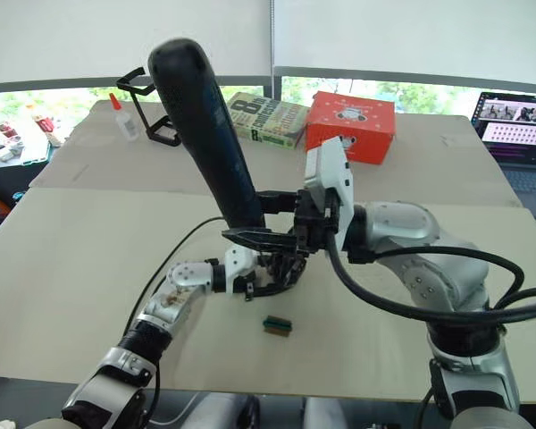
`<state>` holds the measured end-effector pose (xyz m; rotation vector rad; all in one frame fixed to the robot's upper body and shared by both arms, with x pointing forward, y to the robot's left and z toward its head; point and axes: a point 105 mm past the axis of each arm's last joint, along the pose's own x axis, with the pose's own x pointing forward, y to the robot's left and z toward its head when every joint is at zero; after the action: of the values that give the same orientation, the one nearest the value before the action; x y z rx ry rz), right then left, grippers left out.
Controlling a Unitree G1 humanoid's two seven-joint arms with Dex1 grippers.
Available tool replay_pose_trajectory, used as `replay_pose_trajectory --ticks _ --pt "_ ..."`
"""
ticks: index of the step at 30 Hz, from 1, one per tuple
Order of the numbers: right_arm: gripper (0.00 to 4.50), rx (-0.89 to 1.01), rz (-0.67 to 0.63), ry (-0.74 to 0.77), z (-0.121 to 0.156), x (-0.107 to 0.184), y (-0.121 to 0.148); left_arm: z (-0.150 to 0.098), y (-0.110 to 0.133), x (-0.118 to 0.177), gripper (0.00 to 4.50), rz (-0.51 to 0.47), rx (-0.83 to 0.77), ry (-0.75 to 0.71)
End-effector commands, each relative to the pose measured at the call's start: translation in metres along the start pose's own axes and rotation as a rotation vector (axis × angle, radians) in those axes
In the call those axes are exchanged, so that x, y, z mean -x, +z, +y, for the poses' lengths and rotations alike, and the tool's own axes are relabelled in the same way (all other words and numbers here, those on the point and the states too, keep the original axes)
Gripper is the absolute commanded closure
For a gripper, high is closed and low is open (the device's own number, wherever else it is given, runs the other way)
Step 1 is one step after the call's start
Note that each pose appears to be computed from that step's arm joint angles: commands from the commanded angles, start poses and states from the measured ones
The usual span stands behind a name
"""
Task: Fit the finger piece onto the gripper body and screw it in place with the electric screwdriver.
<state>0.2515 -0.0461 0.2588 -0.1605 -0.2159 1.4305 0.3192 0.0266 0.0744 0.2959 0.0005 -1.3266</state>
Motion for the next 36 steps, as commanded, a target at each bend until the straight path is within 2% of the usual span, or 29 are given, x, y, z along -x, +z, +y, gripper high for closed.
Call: replay_pose_trajectory --ticks 1,36 --pt "2.59 0.094 -0.057 0.018 0.001 -0.003 0.018 0.001 0.002 0.000 2.19 -0.002 -0.015 -0.002" --pt "2.59 0.107 -0.010 0.026 -0.005 -0.006 -0.006 0.001 0.004 0.004 2.19 -0.012 -0.013 0.008"
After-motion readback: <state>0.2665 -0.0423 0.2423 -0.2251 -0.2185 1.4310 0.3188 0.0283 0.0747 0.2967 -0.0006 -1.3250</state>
